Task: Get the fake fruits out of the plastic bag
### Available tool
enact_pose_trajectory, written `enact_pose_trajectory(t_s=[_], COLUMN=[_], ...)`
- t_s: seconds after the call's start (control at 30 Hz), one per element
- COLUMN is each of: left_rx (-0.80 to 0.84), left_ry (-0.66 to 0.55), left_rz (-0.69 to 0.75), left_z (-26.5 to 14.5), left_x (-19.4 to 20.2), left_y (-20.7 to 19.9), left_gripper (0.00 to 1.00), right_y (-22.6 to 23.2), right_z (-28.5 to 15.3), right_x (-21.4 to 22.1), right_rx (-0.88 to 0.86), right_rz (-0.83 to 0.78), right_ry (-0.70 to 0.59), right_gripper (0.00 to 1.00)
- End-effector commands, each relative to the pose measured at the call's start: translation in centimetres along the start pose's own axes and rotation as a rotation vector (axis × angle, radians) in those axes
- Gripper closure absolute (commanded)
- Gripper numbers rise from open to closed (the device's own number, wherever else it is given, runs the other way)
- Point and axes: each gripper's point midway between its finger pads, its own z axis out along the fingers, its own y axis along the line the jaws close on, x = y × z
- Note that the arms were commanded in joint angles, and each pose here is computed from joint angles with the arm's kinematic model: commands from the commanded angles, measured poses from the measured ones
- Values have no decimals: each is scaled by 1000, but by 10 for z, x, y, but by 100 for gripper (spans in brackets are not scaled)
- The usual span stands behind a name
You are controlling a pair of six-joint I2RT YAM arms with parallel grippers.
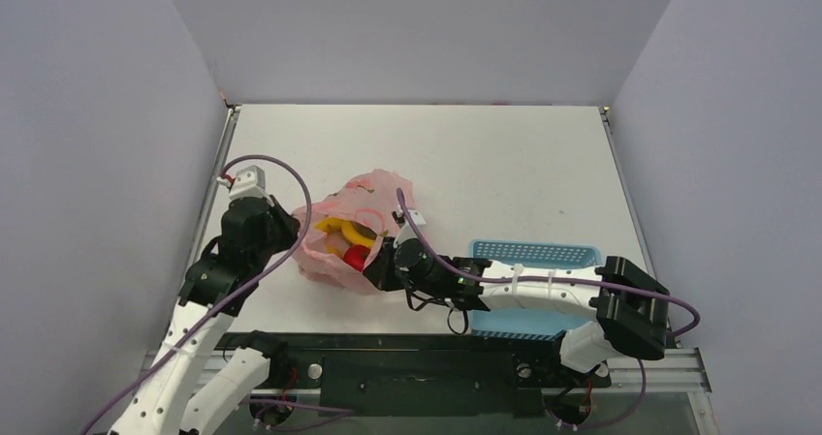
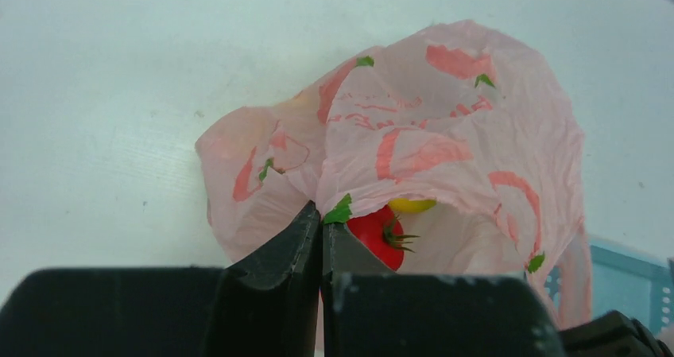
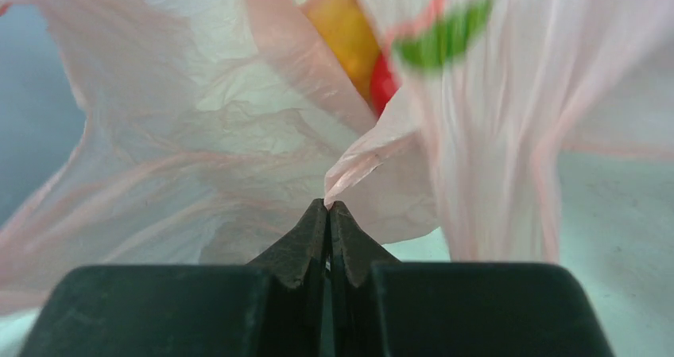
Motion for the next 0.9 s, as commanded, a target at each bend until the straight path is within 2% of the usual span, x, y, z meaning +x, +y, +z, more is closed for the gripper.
enact_pose_trajectory(t_s=[0.0, 0.07, 0.13, 0.2, 0.23, 0.33, 0.4, 0.53, 0.57, 0.6, 0.67, 0.77, 0.83, 0.87], left_rx=[-170, -234, -250, -216, -241, -119, -29, -43, -46, -61, -98, -99, -134, -139], left_ry=[226, 263, 250, 204, 173, 201, 216, 232, 234, 229, 234, 231, 257, 294], left_rz=[-62, -38, -62, -147, -236, -394, -442, -436, -434, -436, -445, -436, -441, -452], left_z=[32, 48, 55, 56, 52, 50, 53, 48, 44, 42, 34, 16, 7, 4], left_x=[54, 71, 70, 55, 45, 41, 45, 47, 45, 44, 41, 39, 45, 54], left_y=[30, 52, 64, 67, 79, 73, 65, 71, 70, 72, 74, 68, 67, 63], left_gripper=[100, 100, 100, 100, 100, 100, 100, 100, 96, 83, 68, 62, 60, 59], right_y=[-28, -45, -65, -82, -86, -87, -86, -65, -60, -54, -44, -35, -29, -25], right_z=[6, 15, 22, 24, 23, 22, 25, 29, 29, 27, 23, 16, 11, 10], right_x=[17, 31, 50, 68, 74, 79, 83, 86, 85, 84, 79, 69, 61, 57], right_rx=[58, 44, 51, 72, 78, 72, 64, 20, 16, 5, -4, 16, 19, 14], right_rz=[-52, -67, -114, -150, -143, -147, -172, -191, -185, -184, -195, -217, -226, -225], right_ry=[0, -13, -7, 10, 24, 32, 43, 91, 96, 97, 89, 87, 80, 74], right_gripper=[100, 100, 100, 100, 100, 100, 100, 100, 100, 100, 100, 99, 80, 64])
